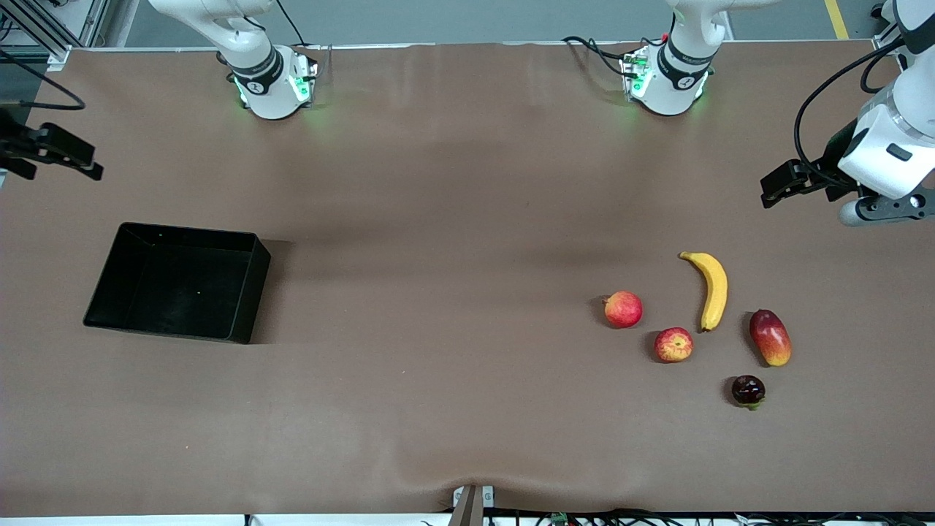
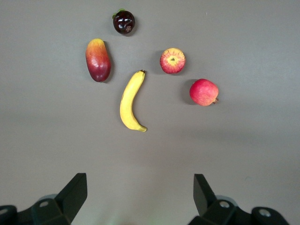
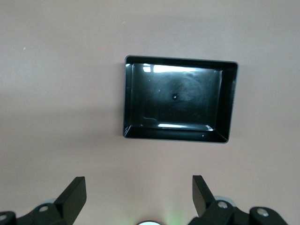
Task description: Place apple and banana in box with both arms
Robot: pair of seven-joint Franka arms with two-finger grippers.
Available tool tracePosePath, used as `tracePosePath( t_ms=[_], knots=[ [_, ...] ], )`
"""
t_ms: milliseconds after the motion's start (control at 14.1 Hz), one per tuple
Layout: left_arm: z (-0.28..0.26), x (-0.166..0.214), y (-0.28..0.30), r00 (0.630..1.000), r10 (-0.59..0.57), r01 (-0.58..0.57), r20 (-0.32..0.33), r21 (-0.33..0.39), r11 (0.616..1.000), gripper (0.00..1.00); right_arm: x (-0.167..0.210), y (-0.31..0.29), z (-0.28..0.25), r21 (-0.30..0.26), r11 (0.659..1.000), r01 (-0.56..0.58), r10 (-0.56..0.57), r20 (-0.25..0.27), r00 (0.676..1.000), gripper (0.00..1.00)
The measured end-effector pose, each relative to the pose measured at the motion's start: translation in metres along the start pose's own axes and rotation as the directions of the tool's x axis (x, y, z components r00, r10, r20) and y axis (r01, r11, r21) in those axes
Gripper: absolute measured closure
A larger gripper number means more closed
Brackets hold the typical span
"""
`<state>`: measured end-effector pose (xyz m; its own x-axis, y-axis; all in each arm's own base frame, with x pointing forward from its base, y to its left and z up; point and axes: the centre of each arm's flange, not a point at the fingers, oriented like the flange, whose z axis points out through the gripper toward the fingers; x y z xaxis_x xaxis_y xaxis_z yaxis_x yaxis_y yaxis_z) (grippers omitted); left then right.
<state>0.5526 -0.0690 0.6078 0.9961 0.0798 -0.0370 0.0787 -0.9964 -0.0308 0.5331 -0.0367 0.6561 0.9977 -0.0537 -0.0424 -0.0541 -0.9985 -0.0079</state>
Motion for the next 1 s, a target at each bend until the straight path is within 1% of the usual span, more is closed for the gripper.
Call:
tracePosePath(
  t_ms=[142, 285, 498, 640, 782, 996],
  knots=[
    [0.000, 0.000, 0.000, 1.000, 0.000, 0.000, 0.000, 0.000, 1.000, 0.00, 0.002, 0.014, -0.002, 0.015, 1.000, -0.022, 0.023, -0.024, 0.999, 0.00],
    [0.000, 0.000, 0.000, 1.000, -0.001, 0.001, 0.000, 0.000, 1.000, 0.00, 0.002, 0.010, -0.003, 0.020, 1.000, -0.015, 0.015, -0.028, 0.999, 0.00],
    [0.002, 0.001, 0.000, 1.000, -0.001, 0.001, 0.005, 0.001, 1.000, 0.00, -0.001, -0.004, 0.000, 0.021, 1.000, 0.010, -0.010, 0.004, 1.000, 0.00],
    [0.010, 0.006, 0.000, 1.000, -0.001, 0.000, 0.019, 0.004, 1.000, 0.00, -0.002, -0.005, 0.002, 0.021, 1.000, 0.013, -0.013, 0.019, 1.000, 0.00],
    [0.025, 0.014, 0.001, 0.999, -0.001, 0.001, 0.042, 0.004, 1.000, 0.00, -0.001, -0.007, 0.008, 0.021, 1.000, 0.016, -0.017, 0.034, 0.999, 0.00],
    [0.048, 0.032, 0.004, 0.999, 0.002, -0.001, 0.041, -0.005, 1.000, 0.00, 0.005, -0.011, 0.021, 0.021, 1.000, 0.024, -0.025, 0.056, 0.998, 0.00]
  ],
)
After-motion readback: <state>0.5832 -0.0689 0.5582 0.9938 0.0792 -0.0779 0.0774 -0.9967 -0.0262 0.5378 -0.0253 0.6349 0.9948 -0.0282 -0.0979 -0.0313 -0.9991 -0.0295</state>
